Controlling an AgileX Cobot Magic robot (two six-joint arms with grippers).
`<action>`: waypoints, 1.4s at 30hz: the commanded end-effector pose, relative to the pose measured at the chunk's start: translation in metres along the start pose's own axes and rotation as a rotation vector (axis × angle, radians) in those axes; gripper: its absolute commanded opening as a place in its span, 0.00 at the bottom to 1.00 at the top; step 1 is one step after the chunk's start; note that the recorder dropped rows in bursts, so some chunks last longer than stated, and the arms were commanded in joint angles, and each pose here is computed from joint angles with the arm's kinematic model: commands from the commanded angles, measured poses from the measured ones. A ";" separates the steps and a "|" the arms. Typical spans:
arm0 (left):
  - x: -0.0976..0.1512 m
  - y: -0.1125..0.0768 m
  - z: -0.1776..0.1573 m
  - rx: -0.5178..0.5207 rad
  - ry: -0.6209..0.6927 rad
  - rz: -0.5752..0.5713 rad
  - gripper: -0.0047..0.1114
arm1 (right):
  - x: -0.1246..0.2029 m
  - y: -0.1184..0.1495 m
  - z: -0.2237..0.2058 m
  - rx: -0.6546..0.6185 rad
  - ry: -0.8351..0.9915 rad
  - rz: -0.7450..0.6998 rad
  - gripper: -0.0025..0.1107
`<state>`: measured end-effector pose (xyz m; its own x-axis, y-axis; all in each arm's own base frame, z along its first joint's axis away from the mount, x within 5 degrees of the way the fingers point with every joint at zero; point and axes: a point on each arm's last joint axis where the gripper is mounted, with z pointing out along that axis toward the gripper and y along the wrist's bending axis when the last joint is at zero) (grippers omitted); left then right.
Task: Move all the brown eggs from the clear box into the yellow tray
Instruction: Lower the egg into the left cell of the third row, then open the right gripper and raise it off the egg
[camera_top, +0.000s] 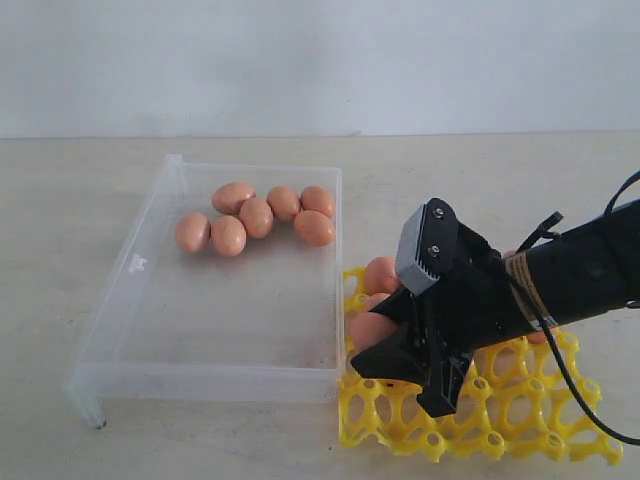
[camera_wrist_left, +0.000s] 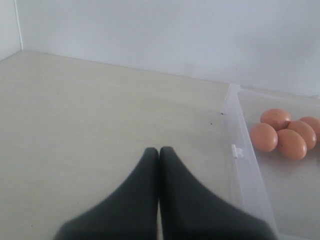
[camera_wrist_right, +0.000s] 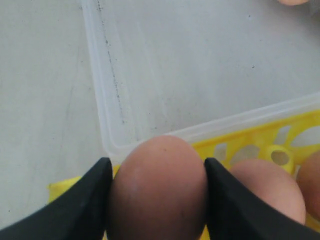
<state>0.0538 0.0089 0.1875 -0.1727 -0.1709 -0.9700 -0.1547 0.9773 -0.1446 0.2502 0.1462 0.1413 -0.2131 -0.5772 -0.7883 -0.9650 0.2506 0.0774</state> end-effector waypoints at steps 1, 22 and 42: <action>0.000 0.000 0.000 0.004 0.005 -0.014 0.00 | -0.001 0.002 0.000 -0.017 -0.009 -0.009 0.52; 0.000 0.000 0.000 0.004 0.005 -0.014 0.00 | -0.028 -0.002 -0.015 0.085 -0.168 0.056 0.60; 0.000 0.000 0.000 0.004 0.005 -0.014 0.00 | -0.025 -0.031 -0.127 1.165 0.161 0.229 0.02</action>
<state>0.0538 0.0089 0.1875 -0.1727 -0.1709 -0.9700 -0.1547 0.9773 -0.1446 0.2573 0.0888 0.2320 -0.4457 -0.3918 -0.8049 -0.4744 0.8659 -0.1587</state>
